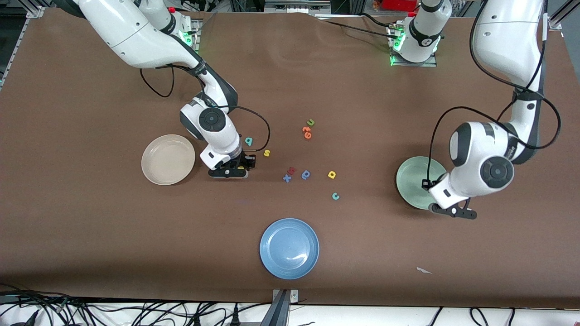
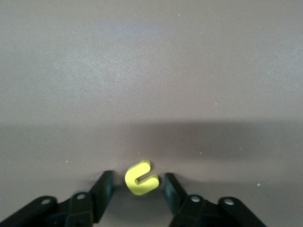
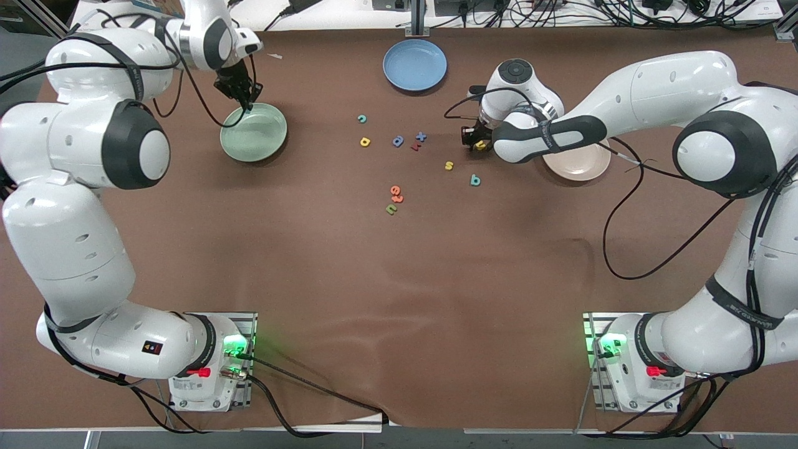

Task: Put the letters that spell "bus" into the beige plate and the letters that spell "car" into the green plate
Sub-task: 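Release the L on the green plate while the right gripper carries the u, then release the u on the white plate while the left gripper grasps the c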

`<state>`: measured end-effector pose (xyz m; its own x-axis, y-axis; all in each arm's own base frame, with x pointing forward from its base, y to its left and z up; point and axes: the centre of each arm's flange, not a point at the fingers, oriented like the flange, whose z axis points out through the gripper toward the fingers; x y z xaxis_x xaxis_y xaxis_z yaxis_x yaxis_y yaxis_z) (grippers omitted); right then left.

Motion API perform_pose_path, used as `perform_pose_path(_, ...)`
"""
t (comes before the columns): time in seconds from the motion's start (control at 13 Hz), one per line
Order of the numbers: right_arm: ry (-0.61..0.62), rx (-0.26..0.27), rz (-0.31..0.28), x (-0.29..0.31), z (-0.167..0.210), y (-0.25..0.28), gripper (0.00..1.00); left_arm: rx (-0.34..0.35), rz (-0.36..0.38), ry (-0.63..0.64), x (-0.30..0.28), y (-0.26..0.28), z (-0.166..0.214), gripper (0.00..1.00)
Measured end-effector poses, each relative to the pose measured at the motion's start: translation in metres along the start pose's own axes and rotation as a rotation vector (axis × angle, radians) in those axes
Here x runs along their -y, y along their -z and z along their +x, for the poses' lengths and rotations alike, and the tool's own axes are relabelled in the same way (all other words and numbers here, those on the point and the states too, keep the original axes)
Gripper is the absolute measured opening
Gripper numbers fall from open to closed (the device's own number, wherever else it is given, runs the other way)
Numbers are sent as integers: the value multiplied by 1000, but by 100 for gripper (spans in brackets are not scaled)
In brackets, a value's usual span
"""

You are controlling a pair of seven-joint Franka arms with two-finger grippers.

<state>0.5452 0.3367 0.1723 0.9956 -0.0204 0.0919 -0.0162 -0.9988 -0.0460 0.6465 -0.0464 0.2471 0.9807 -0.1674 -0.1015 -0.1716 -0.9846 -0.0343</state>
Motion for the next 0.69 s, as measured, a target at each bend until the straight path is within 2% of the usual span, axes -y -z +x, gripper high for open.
perform_pose_path(0.08, -1, -1, 1, 0, 0, 1, 39, -2, -2, -2, -2, -7, -7, 15)
perform_pose_path(0.15, 0, -2, 2, 0, 0, 1, 35, -6, -4, -9, -7, -9, -9, 22)
perform_pose_path(0.38, 6, -9, 1, -1, 1, 4, 30, -50, -6, -27, -33, 10, 0, 52)
perform_pose_path(0.54, 9, -11, 0, -1, 1, 4, 30, -76, -6, 34, -72, 22, 8, 74)
perform_pose_path(0.69, 8, -18, -5, -6, 4, 6, 30, -87, -16, 130, -136, 20, 15, 96)
